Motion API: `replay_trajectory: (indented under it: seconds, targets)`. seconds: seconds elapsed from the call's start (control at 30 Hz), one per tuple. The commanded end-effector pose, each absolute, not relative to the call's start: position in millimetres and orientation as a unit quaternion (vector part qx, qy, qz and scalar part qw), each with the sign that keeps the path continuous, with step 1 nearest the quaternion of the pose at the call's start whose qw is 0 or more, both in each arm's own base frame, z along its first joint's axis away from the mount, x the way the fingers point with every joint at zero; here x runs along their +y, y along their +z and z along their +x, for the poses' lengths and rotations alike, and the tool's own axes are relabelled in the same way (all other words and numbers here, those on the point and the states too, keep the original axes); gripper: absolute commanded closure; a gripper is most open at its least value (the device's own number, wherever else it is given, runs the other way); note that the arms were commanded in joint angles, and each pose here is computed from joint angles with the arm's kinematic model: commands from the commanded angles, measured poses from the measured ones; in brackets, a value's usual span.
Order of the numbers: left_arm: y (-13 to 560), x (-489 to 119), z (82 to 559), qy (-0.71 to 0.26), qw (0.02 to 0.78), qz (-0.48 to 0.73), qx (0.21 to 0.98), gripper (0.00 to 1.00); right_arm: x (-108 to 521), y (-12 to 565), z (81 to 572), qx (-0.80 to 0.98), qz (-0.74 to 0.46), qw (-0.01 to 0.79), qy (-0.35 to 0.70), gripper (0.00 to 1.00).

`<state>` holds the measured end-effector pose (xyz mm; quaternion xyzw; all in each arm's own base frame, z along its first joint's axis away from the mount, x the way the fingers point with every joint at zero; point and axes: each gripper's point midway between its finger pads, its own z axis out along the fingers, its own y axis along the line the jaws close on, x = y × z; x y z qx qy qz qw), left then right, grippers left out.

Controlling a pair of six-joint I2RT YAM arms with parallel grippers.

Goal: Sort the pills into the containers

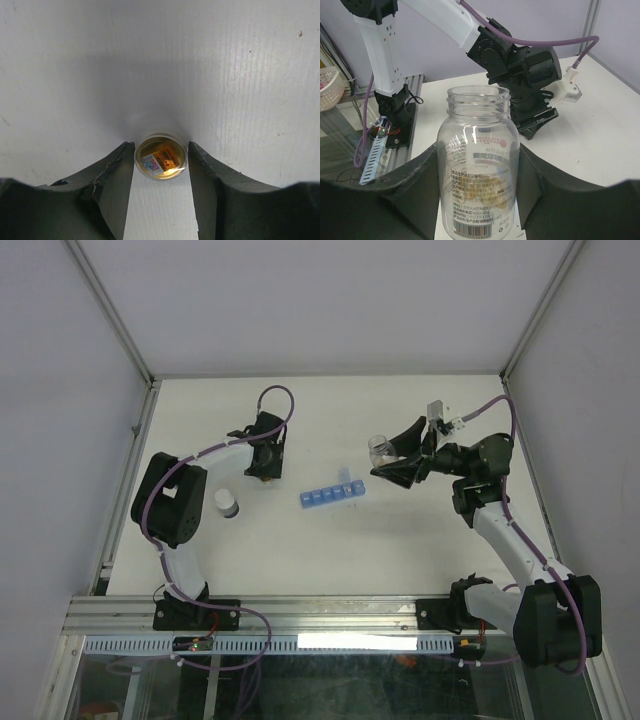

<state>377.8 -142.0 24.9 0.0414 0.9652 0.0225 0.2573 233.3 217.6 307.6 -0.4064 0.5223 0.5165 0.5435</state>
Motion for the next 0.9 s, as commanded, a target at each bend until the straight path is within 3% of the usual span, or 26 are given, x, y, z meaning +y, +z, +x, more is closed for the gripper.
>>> replay_trajectory:
  seconds: [0.0, 0.33, 0.87]
  targets:
    - [28.2, -141.2, 374.9, 0.012, 0.256, 0.037, 0.966, 0.53, 216.0, 316.3, 232.5, 0.507, -0.415, 0.558, 0.510, 1.00]
    - [32.4, -141.9, 373.8, 0.007, 0.258, 0.034, 0.966, 0.50, 216.0, 316.1, 233.0, 0.507, -0.414, 0.558, 0.510, 1.00]
    - [54.3, -158.4, 373.0, -0.046, 0.273, 0.029, 0.960, 0.69, 215.7, 316.2, 233.0, 0.508, -0.413, 0.558, 0.510, 1.00]
